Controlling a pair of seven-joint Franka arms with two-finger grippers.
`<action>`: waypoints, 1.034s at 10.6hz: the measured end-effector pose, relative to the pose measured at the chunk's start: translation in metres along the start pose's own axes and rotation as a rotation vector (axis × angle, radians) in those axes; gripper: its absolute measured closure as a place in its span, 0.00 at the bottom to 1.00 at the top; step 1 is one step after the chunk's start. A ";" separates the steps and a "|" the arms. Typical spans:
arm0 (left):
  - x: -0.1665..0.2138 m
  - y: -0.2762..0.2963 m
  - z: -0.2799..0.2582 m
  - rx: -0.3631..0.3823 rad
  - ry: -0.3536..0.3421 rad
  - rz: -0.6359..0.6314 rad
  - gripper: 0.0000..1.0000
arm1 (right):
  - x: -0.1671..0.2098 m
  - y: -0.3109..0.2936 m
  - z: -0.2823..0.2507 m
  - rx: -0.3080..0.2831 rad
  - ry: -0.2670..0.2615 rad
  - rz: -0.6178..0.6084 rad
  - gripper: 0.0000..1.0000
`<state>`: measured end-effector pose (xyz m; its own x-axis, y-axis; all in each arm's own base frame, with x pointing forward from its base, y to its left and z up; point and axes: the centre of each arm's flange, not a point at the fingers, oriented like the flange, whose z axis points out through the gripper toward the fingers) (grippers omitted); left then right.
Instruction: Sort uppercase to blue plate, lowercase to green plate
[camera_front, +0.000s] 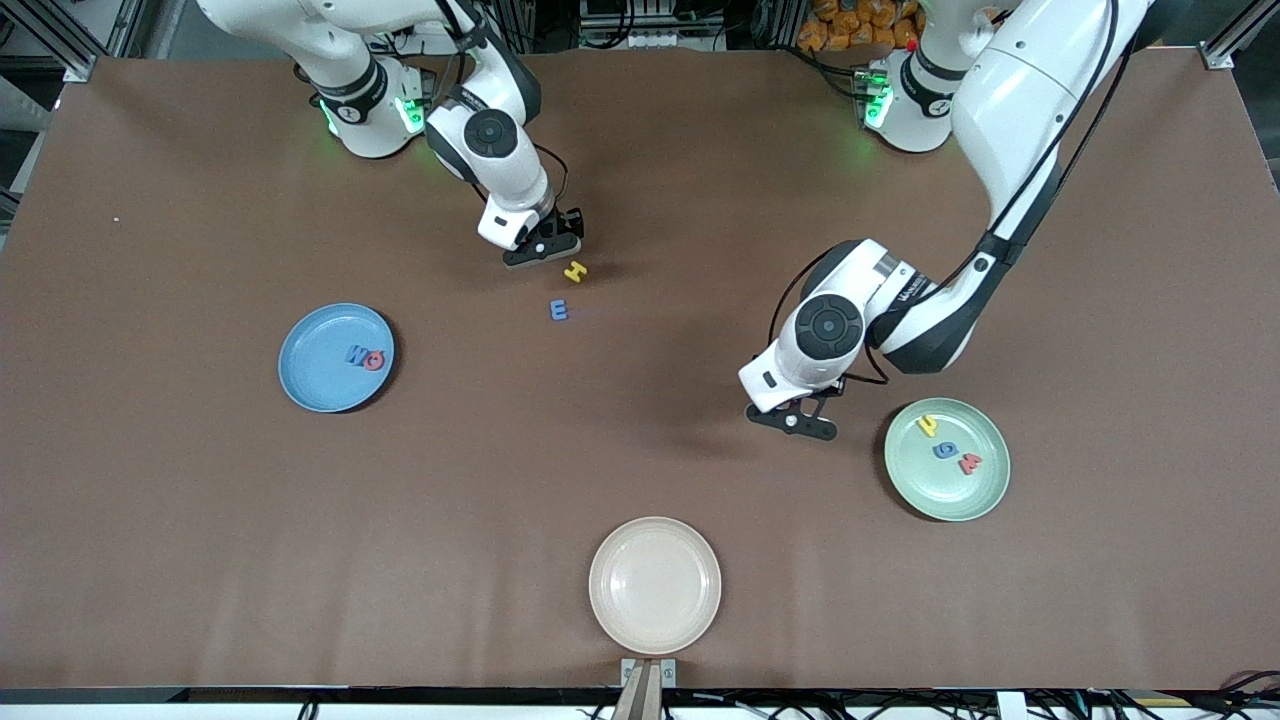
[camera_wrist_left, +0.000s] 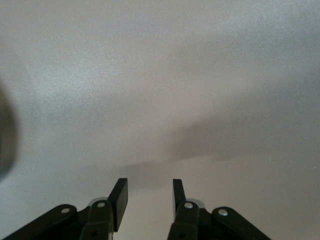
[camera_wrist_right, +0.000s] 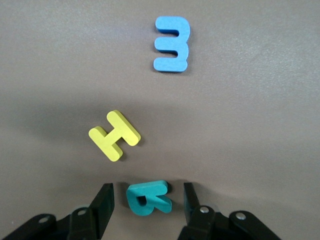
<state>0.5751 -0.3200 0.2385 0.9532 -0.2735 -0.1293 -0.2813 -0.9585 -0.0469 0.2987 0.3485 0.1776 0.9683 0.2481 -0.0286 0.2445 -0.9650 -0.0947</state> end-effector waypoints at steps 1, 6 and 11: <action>0.000 0.000 0.000 0.000 0.000 0.000 0.56 | 0.000 0.000 0.001 0.002 0.001 0.000 0.38; -0.001 0.002 0.000 0.000 0.000 0.004 0.56 | -0.001 0.000 0.004 -0.003 0.005 -0.023 0.44; -0.001 0.003 0.000 0.000 0.000 0.004 0.56 | -0.001 0.000 0.002 -0.004 0.009 -0.028 0.62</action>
<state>0.5737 -0.3225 0.2384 0.9519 -0.2775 -0.1296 -0.2854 -0.9573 -0.0464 0.2979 0.3489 0.1754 0.9616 0.2740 -0.0171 0.2714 -0.9581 -0.0917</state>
